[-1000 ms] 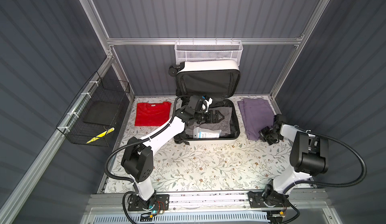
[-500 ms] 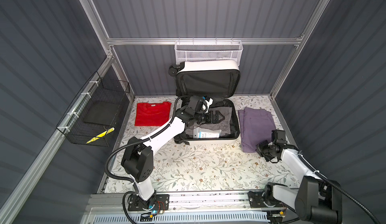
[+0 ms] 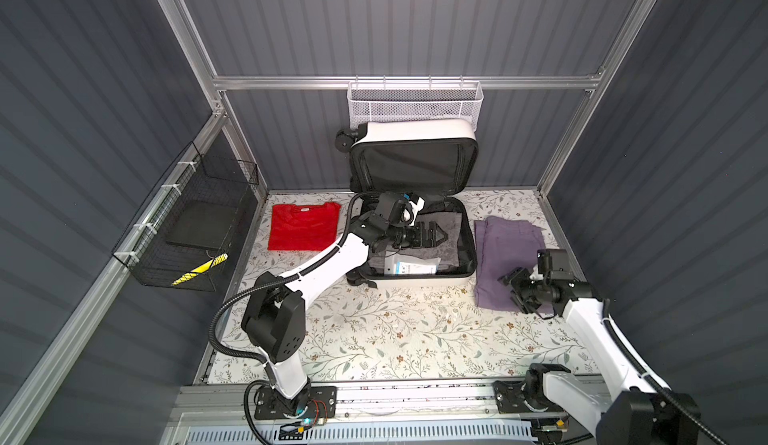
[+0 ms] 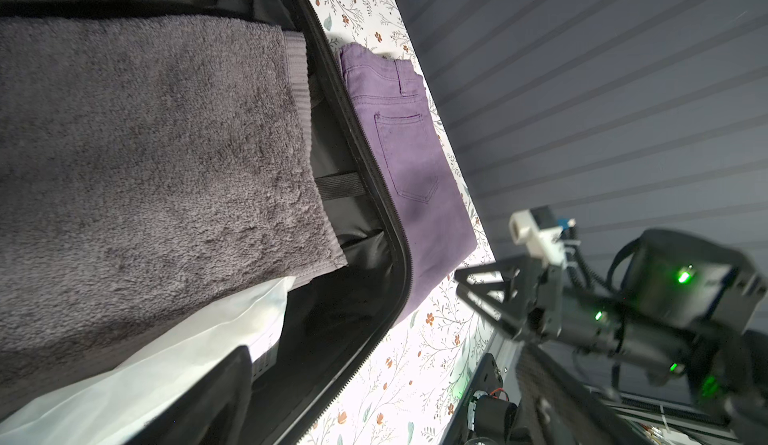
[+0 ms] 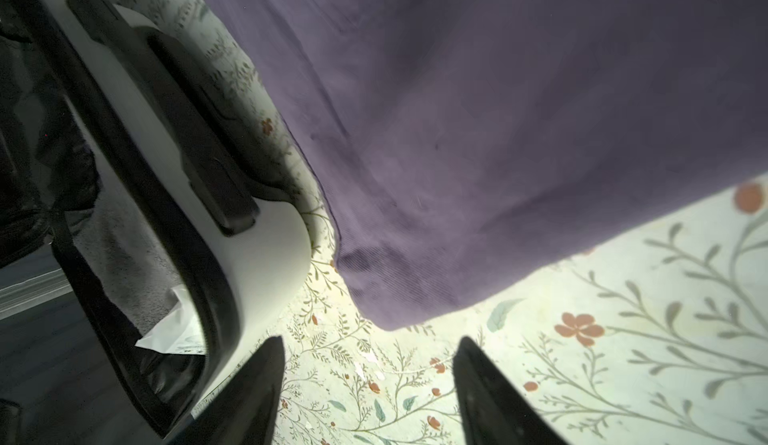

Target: Pack the luggage

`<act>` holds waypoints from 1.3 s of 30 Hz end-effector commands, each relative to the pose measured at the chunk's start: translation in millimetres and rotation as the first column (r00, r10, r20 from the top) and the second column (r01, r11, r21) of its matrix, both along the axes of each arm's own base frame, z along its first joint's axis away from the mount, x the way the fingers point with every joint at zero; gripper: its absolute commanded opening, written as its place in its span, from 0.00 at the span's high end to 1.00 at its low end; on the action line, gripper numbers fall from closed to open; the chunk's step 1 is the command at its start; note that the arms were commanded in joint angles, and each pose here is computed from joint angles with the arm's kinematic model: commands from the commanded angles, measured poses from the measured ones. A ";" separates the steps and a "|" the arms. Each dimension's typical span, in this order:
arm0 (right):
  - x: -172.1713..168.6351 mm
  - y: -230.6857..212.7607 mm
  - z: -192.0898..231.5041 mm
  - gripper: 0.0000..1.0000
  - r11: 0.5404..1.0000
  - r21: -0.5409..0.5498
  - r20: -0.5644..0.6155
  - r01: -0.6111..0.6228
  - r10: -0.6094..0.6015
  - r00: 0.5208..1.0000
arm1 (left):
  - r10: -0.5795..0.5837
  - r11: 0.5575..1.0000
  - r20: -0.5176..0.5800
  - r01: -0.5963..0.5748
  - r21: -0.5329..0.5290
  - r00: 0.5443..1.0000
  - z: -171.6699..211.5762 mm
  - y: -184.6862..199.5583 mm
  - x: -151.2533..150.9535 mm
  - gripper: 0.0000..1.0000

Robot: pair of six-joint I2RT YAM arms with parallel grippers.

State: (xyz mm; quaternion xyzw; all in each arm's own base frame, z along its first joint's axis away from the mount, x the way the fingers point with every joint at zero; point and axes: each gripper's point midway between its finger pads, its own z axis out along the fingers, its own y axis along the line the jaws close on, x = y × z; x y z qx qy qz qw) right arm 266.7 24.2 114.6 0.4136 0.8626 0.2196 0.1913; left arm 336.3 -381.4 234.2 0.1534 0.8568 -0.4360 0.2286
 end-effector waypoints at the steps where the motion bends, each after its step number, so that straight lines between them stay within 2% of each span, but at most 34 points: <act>1: 6.6 -30.0 -4.7 0.28 0.997 -0.078 -0.080 -0.018 0.012 0.997 | -0.035 0.999 -0.017 0.035 -0.002 0.999 6.3 0.5 -19.5 0.00; 6: 14.2 -87.4 -11.9 0.22 0.989 -0.125 -0.143 0.073 -0.091 0.986 | -0.054 0.999 -0.021 0.054 -0.001 0.998 10.1 -8.8 -38.8 0.00; 14: -3.4 -153.2 -29.7 0.20 0.954 -0.145 -0.201 0.263 -0.288 0.936 | -0.083 0.995 -0.065 0.079 -0.061 0.994 10.3 -46.8 -70.3 0.01; 15: -7.2 -159.3 -32.7 0.19 0.947 -0.149 -0.212 0.284 -0.312 0.926 | -0.081 0.996 -0.095 0.077 -0.040 0.992 -6.3 -46.5 -75.3 0.00; 17: -11.9 -168.7 -38.2 0.17 0.937 -0.157 -0.230 0.313 -0.343 0.911 | -0.086 0.996 -0.098 0.083 -0.039 0.991 -8.2 -52.7 -79.8 0.00; 25: -12.9 -177.2 -59.6 0.15 0.937 -0.157 -0.268 0.311 -0.343 0.900 | -0.096 0.995 -0.112 0.095 -0.020 0.989 -18.8 -62.1 -85.4 0.00; 26: -11.9 -177.4 -63.1 0.15 0.940 -0.153 -0.269 0.305 -0.337 0.903 | -0.100 0.994 -0.090 0.096 -0.042 0.991 -4.5 -66.9 -82.2 0.00; 28: -11.1 -174.7 -70.5 0.15 0.947 -0.137 -0.279 0.291 -0.319 0.906 | -0.104 0.994 -0.091 0.101 -0.040 0.990 -5.2 -69.1 -82.9 0.00; 32: -13.7 -166.7 -81.5 0.17 0.955 -0.101 -0.295 0.279 -0.297 0.908 | -0.109 0.994 -0.097 0.106 -0.034 0.989 -9.3 -73.4 -84.0 0.00; 39: -23.0 -142.7 -85.4 0.24 0.949 -0.024 -0.245 0.313 -0.309 0.919 | -0.121 0.993 -0.107 0.118 -0.030 0.987 -17.7 -84.5 -90.3 0.00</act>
